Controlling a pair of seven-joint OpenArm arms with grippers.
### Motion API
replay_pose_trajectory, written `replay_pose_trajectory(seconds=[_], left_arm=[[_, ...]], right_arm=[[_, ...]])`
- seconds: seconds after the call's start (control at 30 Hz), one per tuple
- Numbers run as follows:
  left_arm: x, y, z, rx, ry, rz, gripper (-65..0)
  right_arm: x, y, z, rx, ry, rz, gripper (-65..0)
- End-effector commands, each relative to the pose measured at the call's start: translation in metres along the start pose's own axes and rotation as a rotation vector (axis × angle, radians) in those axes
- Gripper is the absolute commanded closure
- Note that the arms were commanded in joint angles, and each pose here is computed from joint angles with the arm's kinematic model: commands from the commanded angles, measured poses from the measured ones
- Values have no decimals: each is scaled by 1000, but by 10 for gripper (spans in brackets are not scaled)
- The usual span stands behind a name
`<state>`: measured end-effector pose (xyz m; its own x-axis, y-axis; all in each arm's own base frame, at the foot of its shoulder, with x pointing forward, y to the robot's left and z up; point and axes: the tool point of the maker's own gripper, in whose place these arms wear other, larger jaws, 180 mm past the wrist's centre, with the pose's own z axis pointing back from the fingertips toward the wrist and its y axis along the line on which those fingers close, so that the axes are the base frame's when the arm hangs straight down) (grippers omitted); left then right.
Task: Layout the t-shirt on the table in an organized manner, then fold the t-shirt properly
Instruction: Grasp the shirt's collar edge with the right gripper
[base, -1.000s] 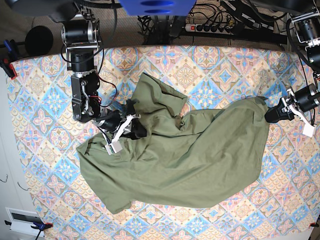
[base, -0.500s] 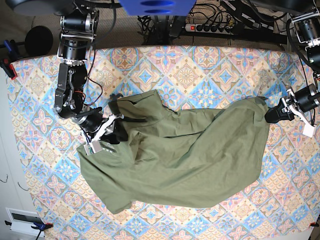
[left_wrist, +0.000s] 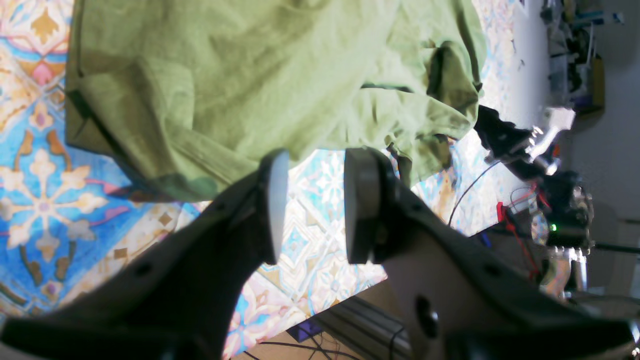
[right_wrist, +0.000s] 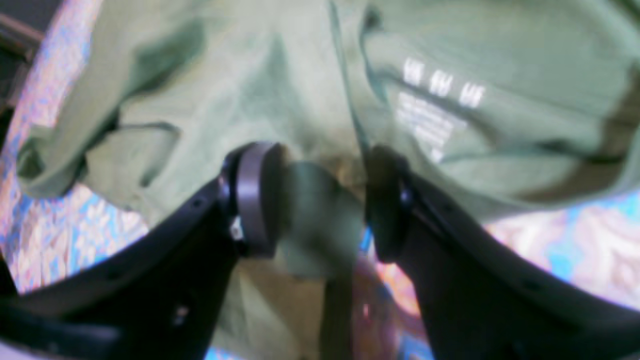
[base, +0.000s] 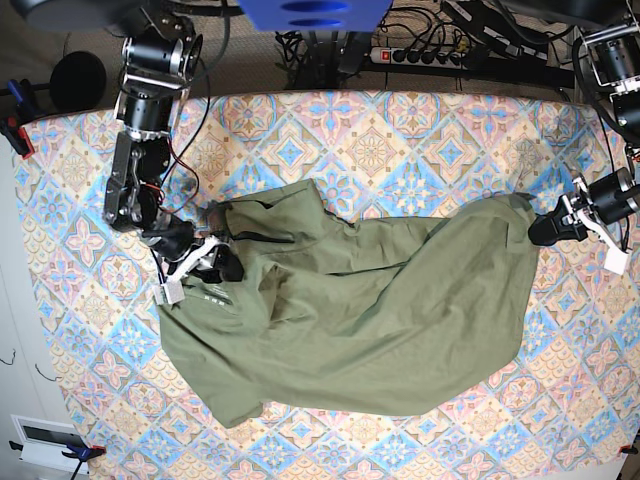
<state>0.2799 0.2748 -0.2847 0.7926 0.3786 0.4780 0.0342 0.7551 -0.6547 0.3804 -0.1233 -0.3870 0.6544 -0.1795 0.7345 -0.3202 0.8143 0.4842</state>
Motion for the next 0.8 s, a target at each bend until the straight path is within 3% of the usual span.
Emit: replay_pose_trajectory(seconds=[0.0, 0.3, 0.67, 0.77], left_arm=[[14, -6, 7, -10, -31, -30, -187], [14, -6, 7, -10, -31, -30, -186], [14, -6, 7, -9, -31, -29, -186], [14, -6, 7, -9, -31, -29, -186]], right_arm=[[25, 3, 1, 19, -68, 18, -274], [19, 2, -1, 22, -51, 8, -275], [0, 29, -15, 87, 44, 74, -268], [-1, 28, -15, 85, 46, 73, -177]])
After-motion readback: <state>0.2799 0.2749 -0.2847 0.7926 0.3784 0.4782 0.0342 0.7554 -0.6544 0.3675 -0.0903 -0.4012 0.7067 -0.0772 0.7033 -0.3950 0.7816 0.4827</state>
